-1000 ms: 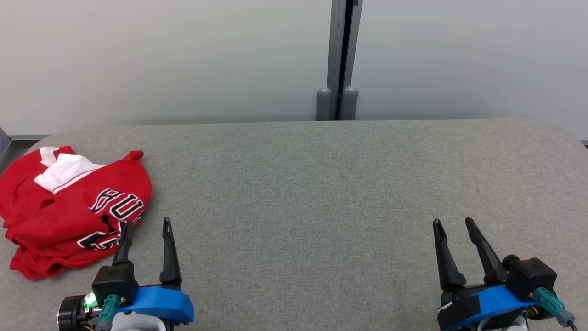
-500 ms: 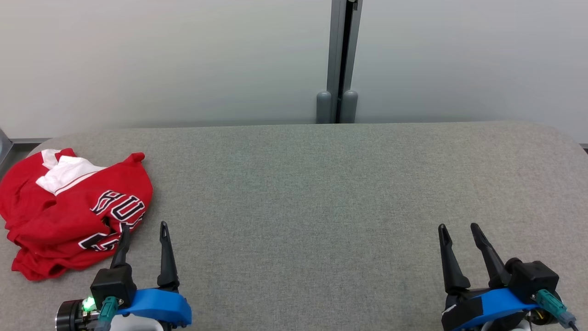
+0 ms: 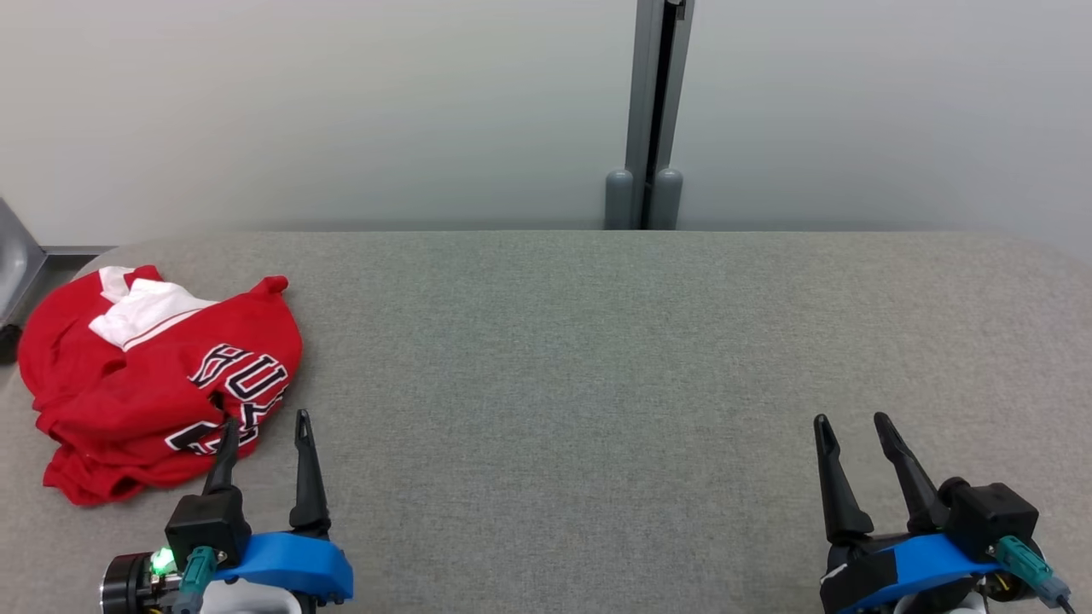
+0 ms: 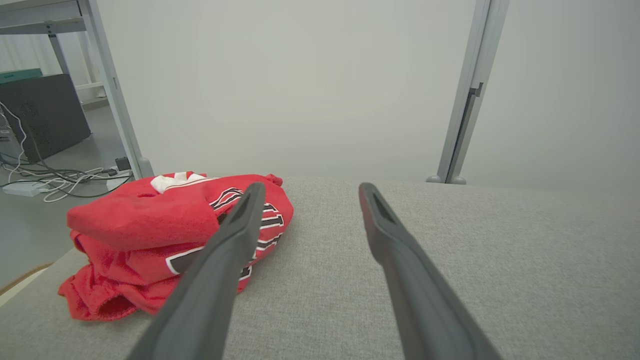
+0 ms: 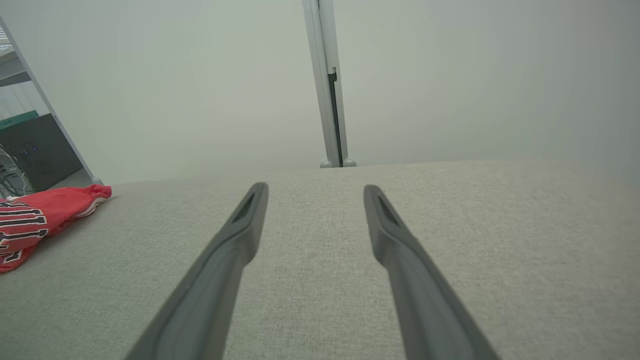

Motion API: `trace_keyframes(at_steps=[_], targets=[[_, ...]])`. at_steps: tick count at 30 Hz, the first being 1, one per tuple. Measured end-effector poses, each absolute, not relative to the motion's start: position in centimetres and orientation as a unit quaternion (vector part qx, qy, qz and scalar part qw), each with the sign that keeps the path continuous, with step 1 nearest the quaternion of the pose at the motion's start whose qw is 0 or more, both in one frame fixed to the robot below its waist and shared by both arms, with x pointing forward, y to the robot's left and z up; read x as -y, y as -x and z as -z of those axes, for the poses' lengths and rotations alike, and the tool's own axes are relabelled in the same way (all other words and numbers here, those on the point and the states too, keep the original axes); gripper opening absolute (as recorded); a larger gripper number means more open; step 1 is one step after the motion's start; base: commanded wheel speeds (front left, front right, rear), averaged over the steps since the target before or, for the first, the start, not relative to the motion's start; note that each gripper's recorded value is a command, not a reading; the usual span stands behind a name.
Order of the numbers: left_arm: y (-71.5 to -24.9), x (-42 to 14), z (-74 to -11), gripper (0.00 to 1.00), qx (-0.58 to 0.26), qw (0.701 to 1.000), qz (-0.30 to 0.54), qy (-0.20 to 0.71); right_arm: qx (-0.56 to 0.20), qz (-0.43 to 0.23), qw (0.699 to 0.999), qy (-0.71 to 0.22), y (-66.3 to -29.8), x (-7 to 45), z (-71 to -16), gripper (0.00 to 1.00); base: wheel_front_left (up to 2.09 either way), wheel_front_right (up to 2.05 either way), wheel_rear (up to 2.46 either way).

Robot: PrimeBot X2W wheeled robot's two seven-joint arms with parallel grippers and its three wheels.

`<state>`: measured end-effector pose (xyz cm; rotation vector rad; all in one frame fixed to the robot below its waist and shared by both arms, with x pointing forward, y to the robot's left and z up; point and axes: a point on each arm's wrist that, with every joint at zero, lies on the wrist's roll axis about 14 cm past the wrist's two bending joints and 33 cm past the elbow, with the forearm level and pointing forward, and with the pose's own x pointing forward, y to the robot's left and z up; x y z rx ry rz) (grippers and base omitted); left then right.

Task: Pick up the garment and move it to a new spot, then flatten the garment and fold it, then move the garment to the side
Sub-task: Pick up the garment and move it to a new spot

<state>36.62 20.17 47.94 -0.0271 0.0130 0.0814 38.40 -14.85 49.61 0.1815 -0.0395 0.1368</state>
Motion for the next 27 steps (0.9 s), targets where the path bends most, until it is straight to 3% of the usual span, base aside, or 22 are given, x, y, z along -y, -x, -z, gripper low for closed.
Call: trace_keyframes(at_steps=[27], targets=[[-28.2, -32.1, -49.6, 1.00, 0.017, 0.974, -0.228, -0.001, 0.010, -0.235, 0.968, -0.092, -41.7, 2.4, -49.9, 1.00, 0.00, 0.00, 0.00]])
